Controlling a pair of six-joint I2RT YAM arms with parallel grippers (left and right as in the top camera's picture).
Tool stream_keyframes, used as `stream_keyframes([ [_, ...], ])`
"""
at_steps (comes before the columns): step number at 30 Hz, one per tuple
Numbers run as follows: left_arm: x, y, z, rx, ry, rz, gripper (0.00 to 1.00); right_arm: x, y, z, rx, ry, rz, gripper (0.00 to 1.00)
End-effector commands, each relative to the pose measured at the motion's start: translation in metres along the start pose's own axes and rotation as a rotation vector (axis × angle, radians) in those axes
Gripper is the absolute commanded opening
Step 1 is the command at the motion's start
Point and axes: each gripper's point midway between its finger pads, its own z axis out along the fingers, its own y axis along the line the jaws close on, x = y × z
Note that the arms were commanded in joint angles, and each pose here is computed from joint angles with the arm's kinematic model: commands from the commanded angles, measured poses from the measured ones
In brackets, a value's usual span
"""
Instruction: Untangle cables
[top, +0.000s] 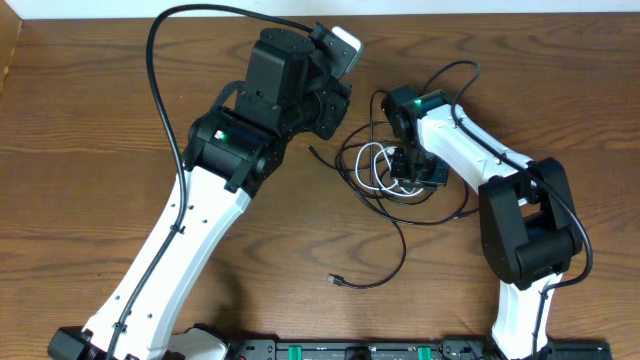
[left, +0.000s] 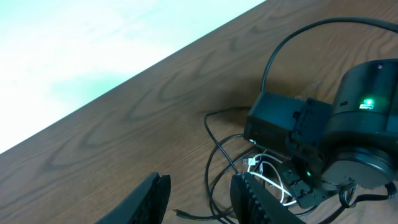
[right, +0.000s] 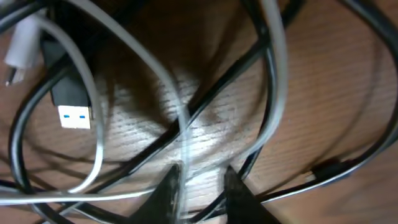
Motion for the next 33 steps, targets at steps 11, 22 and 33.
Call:
stream_keyframes([
  [11,0.0001,0.0027,0.0030,-0.006,0.002,0.003,0.37,-0.0046,0.0052,0.0029,-0.014,-0.019,-0.019,0.01],
  [22,0.0001,0.0027,0.0030,-0.006,0.002,0.003,0.37,-0.0038,0.0077,0.0028,-0.027,-0.014,-0.024,0.43],
  [33,0.0001,0.0027,0.0030,-0.006,0.002,0.003,0.37,-0.0030,0.0070,0.0029,-0.024,-0.010,-0.024,0.53],
])
